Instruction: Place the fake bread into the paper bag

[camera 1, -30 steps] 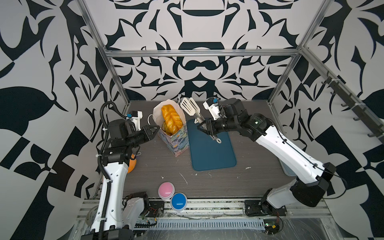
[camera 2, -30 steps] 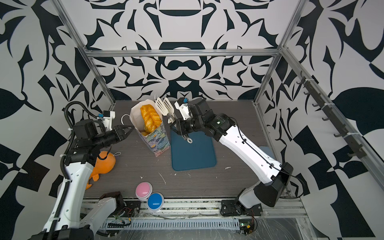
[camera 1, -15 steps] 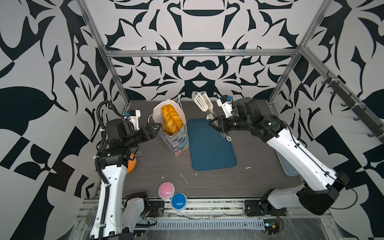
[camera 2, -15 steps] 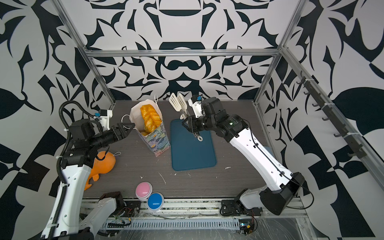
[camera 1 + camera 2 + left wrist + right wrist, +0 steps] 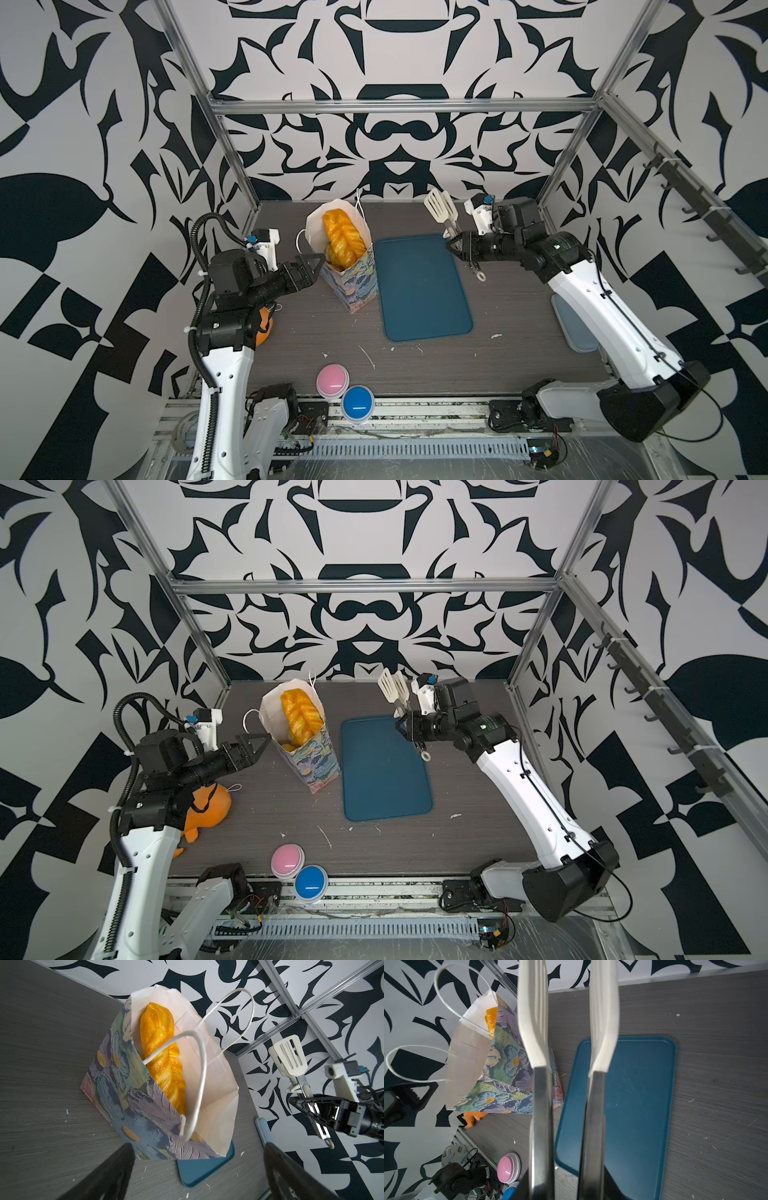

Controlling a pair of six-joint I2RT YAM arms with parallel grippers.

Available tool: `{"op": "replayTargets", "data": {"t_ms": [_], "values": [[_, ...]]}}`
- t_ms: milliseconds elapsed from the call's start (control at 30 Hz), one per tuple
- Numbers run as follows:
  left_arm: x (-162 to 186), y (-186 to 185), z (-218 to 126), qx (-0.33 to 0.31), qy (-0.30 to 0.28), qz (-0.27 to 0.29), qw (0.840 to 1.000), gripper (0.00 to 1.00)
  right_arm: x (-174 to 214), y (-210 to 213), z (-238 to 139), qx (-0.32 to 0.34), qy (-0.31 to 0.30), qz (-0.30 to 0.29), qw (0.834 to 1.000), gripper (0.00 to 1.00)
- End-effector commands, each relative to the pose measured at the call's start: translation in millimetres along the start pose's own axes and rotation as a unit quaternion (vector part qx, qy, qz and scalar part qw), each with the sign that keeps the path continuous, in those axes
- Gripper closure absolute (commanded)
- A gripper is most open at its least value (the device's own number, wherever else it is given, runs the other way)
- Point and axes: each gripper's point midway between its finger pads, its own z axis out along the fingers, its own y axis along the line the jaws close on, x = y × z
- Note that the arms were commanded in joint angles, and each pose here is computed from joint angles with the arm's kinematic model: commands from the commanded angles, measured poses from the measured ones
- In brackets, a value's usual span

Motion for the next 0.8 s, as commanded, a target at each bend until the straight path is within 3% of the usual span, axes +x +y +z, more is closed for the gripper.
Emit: {"op": "replayTargets", "data": {"t_ms": [0,400,767], "values": [[15,10,-3,-0.021,0.009,0.001,1.0,0.01,-11,-3,-9,-0.012,-0.03,-0.007,0.999,0.63],[41,39,-5,-0.075,0.019,-0.003,0.997,0.01,-4,-69,7,0.039,-0.011,0.083,0.996,0.64],[51,65,5,-0.113,0.041,-0.011,0.993,0.01,18,-141,21,0.123,0.014,0.164,0.979,0.64]]}}
